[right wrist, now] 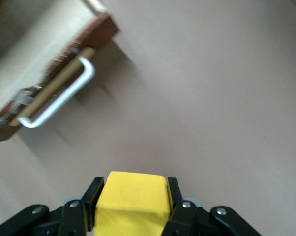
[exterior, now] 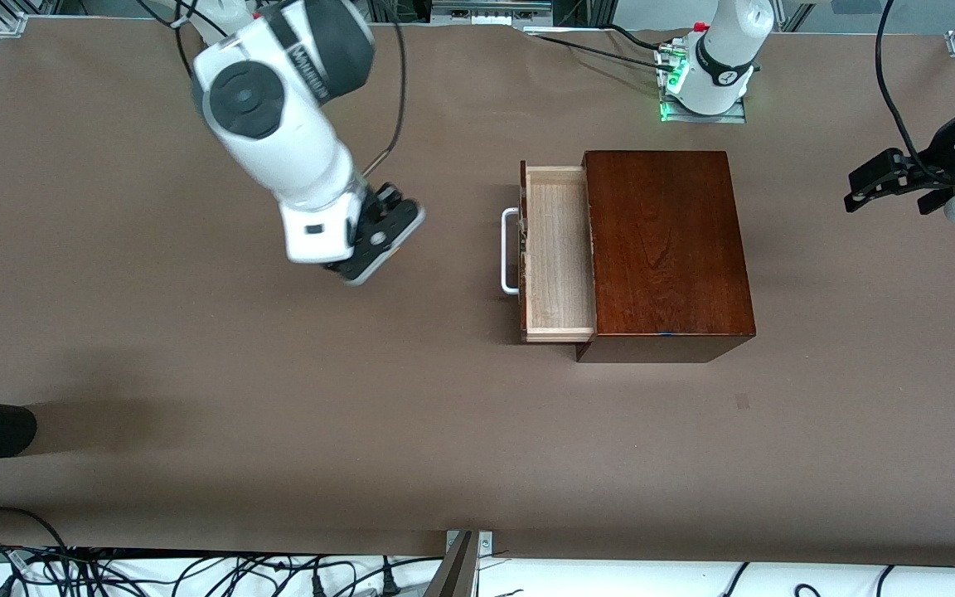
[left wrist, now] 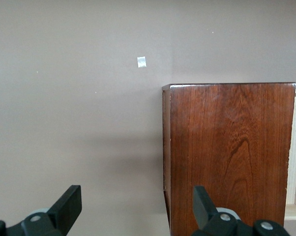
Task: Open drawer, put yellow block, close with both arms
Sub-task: 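Lift the yellow cube with the right gripper and carry it over the drawer, then lower the yellow cube into the open drawer with the right gripper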
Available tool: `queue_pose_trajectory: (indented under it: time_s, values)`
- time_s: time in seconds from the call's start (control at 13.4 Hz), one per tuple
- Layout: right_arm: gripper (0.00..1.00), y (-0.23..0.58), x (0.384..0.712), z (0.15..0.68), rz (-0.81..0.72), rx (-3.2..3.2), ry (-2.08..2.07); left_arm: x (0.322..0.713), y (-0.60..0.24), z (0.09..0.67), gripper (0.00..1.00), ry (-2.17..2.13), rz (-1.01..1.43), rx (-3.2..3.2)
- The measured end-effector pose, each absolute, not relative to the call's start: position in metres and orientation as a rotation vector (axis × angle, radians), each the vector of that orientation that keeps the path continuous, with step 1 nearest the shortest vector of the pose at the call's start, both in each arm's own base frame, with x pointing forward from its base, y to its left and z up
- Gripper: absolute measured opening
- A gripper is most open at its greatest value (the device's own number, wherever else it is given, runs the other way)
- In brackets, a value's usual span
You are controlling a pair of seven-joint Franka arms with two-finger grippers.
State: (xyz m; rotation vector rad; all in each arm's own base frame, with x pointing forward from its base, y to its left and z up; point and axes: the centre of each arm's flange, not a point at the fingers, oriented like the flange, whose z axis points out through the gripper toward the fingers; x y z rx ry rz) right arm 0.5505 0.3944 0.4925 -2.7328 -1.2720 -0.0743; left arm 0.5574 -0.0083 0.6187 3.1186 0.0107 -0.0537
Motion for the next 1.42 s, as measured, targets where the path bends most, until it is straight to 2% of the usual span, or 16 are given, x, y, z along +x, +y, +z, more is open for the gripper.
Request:
queue_pose_trajectory:
  time_s: [0.3,0.67,1.42]
  values:
    - [0.56,0.462,0.511,0.504,-0.115,-2.66,-1.403,0.573,-0.014,0.613,1.0,0.008,-0.054,3.133]
    - [0.56,0.513,0.478,0.497,-0.111,-2.631,-1.444,0.581,-0.018,0.606,1.0,0.004,-0.066,3.141]
    - [0.56,0.587,0.458,0.453,-0.185,-2.605,-1.614,0.581,-0.018,0.608,1.0,0.003,-0.062,3.141]
